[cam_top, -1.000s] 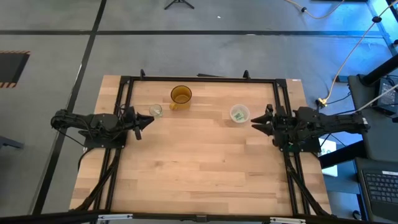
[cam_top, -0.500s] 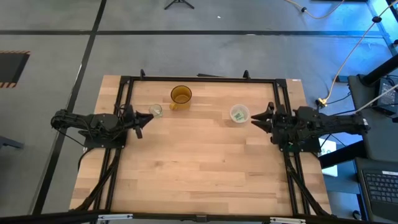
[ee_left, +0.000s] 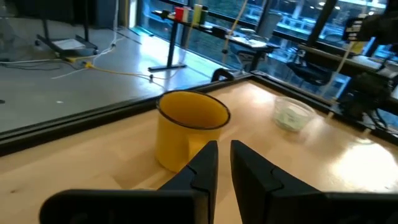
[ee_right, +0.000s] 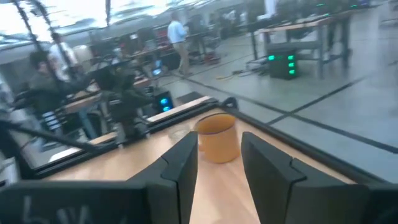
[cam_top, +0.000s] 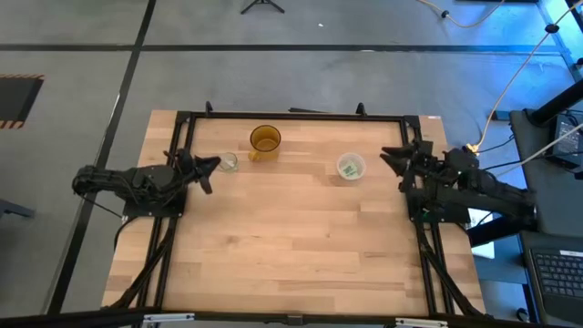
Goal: Pick and place Stevia / Truvia into bins
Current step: Return to Home Position
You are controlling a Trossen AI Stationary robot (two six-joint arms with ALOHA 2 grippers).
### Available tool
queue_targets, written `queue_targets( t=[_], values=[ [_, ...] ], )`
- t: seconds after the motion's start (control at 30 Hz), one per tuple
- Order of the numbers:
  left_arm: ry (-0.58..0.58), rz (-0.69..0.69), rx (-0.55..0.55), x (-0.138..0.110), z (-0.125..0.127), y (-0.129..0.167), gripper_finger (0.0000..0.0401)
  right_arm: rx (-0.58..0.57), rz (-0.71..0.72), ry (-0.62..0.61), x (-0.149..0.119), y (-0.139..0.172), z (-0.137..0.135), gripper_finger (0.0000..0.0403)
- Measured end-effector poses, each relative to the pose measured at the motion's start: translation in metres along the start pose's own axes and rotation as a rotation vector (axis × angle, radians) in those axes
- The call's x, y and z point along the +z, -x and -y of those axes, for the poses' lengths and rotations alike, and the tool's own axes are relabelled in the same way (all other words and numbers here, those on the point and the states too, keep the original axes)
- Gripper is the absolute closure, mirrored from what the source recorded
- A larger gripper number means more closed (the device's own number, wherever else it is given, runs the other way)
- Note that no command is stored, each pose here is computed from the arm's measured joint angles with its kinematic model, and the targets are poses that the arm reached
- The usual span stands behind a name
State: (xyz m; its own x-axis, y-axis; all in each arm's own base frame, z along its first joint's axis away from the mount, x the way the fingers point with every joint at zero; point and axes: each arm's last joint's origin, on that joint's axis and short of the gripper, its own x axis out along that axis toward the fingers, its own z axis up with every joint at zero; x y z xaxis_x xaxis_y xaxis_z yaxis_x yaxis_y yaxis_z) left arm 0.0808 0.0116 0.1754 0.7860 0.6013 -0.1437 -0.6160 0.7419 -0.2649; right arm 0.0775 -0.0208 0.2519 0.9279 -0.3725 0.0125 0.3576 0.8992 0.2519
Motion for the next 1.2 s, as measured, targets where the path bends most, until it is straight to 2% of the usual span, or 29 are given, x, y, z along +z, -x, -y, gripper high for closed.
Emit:
queue_targets(
  t=[0.13, 0.4, 0.73, 1.2],
  values=[
    [-0.001, 0.008, 0.026, 0.001, -0.002, -0.001, 0.0363, -0.031, 0.028, -0.008, -0.004, 0.003, 0.005, 0.0275],
    [-0.039, 0.017, 0.062, 0.002, -0.004, -0.002, 0.0361, 0.0, 0.055, -0.051, -0.043, -0.007, 0.013, 0.0275],
    [-0.05, 0.012, 0.053, 0.002, -0.004, -0.002, 0.0363, -0.003, 0.115, -0.049, -0.069, -0.015, 0.019, 0.0275],
    [-0.051, 0.012, 0.051, 0.002, -0.004, -0.002, 0.0362, -0.007, 0.095, -0.044, -0.074, -0.016, 0.021, 0.0275]
  ],
)
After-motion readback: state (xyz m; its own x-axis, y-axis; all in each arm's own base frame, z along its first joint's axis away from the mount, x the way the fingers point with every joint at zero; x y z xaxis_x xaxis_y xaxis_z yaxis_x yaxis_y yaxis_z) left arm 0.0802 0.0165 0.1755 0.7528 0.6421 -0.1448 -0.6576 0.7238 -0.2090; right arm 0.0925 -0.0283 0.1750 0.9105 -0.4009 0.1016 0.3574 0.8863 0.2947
